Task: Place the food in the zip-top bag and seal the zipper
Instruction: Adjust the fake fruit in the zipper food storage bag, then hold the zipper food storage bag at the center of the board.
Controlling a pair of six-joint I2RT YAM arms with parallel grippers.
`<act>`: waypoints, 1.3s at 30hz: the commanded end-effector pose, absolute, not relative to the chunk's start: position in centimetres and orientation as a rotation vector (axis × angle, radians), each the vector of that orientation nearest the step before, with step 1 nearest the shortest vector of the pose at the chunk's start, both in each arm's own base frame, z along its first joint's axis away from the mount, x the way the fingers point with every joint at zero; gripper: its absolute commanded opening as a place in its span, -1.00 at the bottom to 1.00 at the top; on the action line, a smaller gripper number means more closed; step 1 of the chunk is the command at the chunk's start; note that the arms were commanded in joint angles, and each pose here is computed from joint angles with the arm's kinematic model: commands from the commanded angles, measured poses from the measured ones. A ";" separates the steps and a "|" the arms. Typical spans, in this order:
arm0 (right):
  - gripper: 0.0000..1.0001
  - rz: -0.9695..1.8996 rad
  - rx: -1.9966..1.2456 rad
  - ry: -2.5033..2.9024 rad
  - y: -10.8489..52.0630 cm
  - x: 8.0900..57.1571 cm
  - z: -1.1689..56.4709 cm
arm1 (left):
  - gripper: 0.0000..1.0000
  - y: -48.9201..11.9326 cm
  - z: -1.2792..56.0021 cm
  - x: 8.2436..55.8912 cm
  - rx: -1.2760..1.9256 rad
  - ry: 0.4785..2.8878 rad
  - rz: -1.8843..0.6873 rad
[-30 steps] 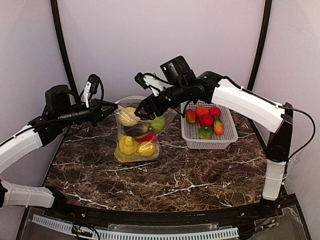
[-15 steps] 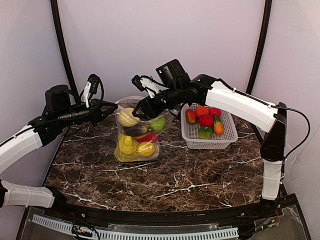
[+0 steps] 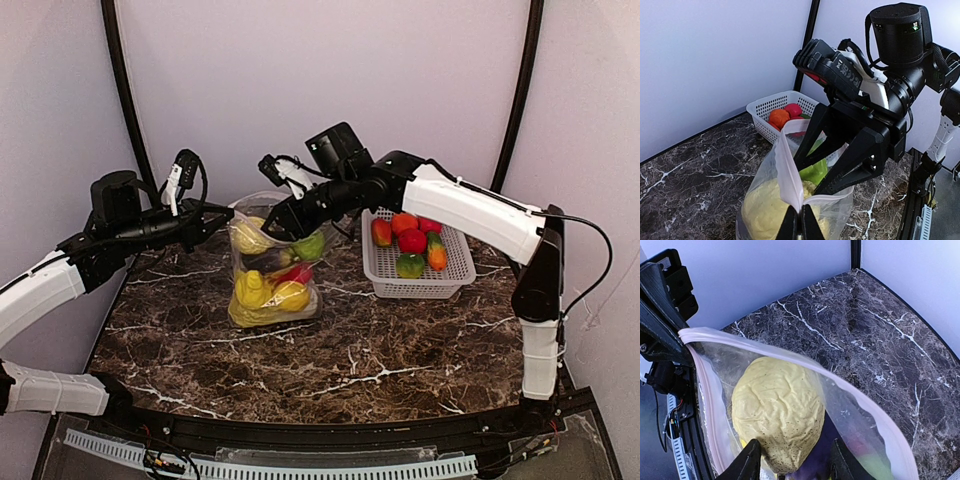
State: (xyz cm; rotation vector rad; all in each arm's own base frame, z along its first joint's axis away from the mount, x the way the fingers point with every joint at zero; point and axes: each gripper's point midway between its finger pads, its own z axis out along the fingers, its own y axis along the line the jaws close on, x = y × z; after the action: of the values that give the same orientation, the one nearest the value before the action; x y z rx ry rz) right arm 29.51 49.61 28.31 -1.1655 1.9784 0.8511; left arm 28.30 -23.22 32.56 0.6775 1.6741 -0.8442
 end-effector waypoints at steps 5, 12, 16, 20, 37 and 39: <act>0.18 0.801 -1.082 1.853 46.4 28.4 35.7 | -0.99 -23.0 33.9 28.1 0.681 1.618 -0.829; 0.34 0.625 -0.958 1.884 40.2 28.1 36.7 | -0.99 -22.8 33.8 28.3 0.675 1.627 -0.812; 0.27 0.582 -0.893 1.935 36.5 28.7 35.1 | -0.99 -22.8 33.7 28.3 0.675 1.630 -0.812; 0.16 0.669 -0.852 1.943 33.8 29.2 33.4 | -0.99 -22.8 33.6 28.4 0.674 1.633 -0.807; -0.24 0.816 -0.936 1.851 33.0 30.4 29.3 | -0.99 -23.0 33.0 28.7 0.677 1.650 -0.812; -0.28 0.829 -0.954 1.853 33.4 30.4 29.0 | -0.99 -23.0 32.9 28.7 0.678 1.651 -0.812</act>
State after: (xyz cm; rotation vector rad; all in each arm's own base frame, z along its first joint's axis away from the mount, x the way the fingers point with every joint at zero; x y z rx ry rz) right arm 29.78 32.25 28.30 -0.9205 1.9070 0.7968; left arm 28.66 -23.02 32.42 0.6700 1.6770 -0.8175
